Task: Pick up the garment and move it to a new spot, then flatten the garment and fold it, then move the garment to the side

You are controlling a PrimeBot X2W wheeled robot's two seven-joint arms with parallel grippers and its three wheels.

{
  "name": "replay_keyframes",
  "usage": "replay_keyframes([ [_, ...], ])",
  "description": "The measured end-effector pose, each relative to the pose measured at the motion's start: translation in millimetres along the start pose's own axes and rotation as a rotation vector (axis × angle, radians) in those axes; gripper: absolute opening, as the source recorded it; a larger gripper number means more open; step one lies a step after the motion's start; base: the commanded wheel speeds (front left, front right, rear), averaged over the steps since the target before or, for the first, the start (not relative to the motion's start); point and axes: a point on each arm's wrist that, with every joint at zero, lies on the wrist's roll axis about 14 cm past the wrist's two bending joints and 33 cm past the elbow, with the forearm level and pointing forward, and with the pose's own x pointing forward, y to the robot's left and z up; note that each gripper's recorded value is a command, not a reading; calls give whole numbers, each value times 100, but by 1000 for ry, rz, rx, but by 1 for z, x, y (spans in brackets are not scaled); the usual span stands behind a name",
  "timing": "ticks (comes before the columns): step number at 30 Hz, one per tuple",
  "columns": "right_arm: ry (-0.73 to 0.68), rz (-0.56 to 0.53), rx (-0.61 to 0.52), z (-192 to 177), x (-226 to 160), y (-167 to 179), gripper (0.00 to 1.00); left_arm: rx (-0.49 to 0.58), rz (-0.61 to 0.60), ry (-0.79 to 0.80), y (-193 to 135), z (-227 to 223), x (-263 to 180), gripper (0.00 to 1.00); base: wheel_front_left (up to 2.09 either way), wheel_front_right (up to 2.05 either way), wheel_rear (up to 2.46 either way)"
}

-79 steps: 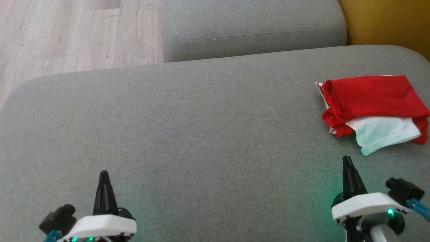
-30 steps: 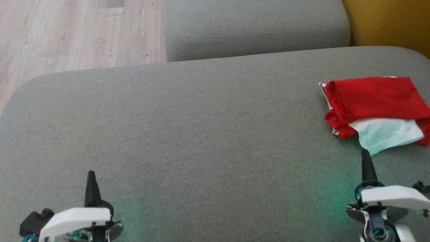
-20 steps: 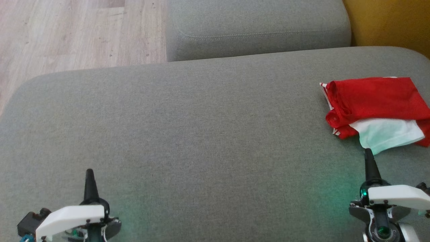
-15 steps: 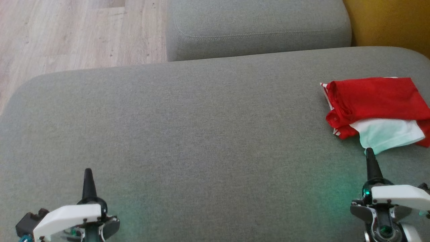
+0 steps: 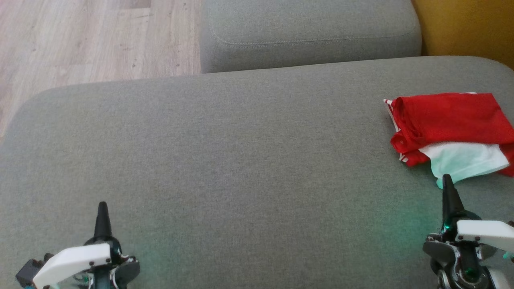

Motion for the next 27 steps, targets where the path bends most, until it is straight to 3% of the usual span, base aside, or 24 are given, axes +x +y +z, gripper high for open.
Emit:
replay_keyframes([
  [16, -1, 41, 174, 5, 2, 10, 0, -154, -49, -1, -11, 7, 3, 0, 0, 0, 0],
  [27, -4, 43, 179, 6, 2, 11, 0, -158, -49, -5, -11, 8, 3, 0, 0, 0, 0],
])
